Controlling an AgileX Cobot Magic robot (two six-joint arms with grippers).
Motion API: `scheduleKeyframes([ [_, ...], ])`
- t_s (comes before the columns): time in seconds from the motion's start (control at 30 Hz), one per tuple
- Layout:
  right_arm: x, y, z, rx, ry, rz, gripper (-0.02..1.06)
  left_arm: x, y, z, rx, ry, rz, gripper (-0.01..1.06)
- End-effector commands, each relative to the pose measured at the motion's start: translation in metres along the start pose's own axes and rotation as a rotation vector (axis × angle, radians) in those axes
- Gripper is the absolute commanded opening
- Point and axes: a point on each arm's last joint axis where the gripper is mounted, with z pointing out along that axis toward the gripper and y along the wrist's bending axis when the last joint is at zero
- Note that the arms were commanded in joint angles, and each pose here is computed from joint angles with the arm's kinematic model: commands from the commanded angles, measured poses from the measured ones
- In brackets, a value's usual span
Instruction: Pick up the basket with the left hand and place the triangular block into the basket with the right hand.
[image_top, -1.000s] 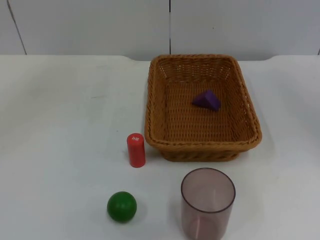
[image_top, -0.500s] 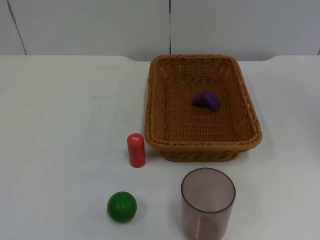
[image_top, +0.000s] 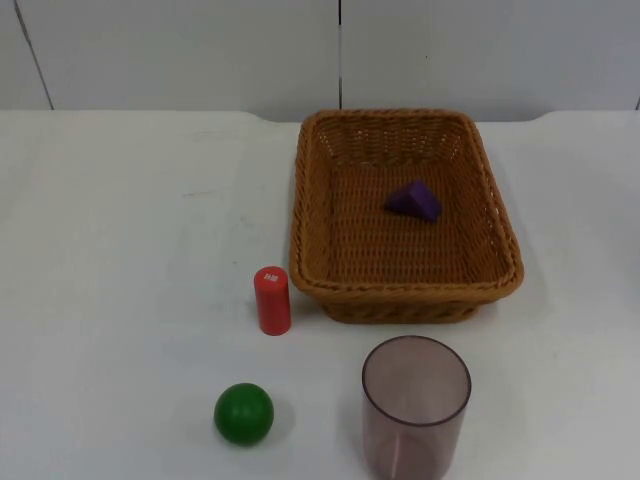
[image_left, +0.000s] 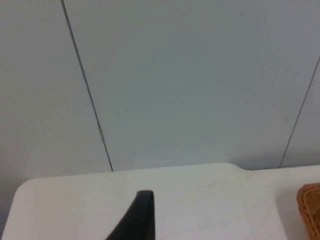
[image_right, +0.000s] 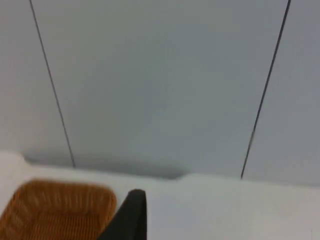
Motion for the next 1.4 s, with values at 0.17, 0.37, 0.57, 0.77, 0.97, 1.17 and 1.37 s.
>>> scheduleKeyframes([
  [0.17,-0.013,-0.002,-0.024,0.008,-0.095,0.081,1.05,0.000,0.001,-0.005,-0.001,0.006,-0.029,1.05],
  [0.37,-0.015,-0.008,-0.073,0.077,-0.160,-0.007,1.05,-0.007,0.001,-0.046,0.000,-0.089,-0.020,1.05],
  [0.57,-0.007,-0.018,-0.176,0.233,-0.380,-0.170,1.05,-0.005,0.001,-0.150,-0.002,-0.363,-0.006,1.05],
  [0.77,0.015,-0.015,-0.236,0.221,-0.497,-0.148,1.05,0.021,-0.002,-0.213,0.035,-0.492,-0.033,1.05],
  [0.97,0.048,-0.001,-0.282,0.141,-0.545,-0.179,1.05,0.066,0.002,-0.280,-0.031,-0.604,0.006,1.05],
  [1.17,0.066,0.018,-0.303,0.136,-0.581,-0.190,1.05,0.094,-0.003,-0.317,-0.116,-0.674,0.072,1.05],
  [1.37,0.087,0.024,-0.323,0.141,-0.602,-0.192,1.05,0.126,-0.007,-0.344,-0.144,-0.676,0.133,1.05],
])
